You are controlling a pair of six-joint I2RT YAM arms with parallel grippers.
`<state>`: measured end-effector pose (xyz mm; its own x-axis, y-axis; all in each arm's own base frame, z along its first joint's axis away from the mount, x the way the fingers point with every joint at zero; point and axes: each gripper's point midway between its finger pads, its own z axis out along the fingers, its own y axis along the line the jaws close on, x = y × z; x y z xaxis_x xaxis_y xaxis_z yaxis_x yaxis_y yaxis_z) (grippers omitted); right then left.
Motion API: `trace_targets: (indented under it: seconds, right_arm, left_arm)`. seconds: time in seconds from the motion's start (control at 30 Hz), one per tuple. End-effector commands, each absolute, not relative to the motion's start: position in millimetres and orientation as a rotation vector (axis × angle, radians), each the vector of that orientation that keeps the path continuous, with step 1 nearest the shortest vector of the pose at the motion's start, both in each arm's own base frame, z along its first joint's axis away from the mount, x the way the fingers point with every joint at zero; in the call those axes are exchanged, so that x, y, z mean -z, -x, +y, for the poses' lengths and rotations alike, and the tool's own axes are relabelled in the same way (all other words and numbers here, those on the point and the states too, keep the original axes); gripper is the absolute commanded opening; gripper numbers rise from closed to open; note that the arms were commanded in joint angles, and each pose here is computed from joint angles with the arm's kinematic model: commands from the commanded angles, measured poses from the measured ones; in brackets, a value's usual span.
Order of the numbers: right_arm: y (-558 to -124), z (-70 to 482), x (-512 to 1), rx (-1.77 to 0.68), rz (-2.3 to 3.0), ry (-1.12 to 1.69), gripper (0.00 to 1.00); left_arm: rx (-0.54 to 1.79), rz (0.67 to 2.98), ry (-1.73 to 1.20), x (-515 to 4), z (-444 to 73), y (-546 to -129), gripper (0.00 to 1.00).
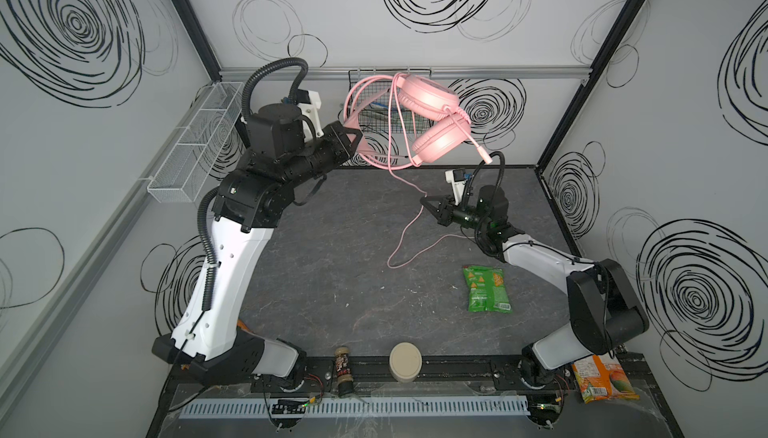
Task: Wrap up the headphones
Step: 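Lift the cable end up toward the headset with the right gripper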
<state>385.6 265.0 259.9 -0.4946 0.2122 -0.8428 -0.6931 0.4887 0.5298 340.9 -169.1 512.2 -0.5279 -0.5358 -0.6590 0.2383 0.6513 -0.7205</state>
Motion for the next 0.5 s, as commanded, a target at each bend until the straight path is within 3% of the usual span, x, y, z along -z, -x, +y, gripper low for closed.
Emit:
trace_targets:
  seconds: [0.0,0.23,0.47]
  right_arm:
    - [-402,236,-266,-1.114,1.819,0.321,0.00]
    - [-410,205,-289,-1.066,1.780,0.276,0.00]
    - [-394,241,-301,-1.082,1.794,0.422,0.00]
  left_arm:
    - [1.071,1.670,0.171,-570,-159,-320,0.00]
    - [0.918,1.638,0.213,-572,-125,-316,0.00]
    - [1.017,1.542,0.165,-579,-132,-318,0.00]
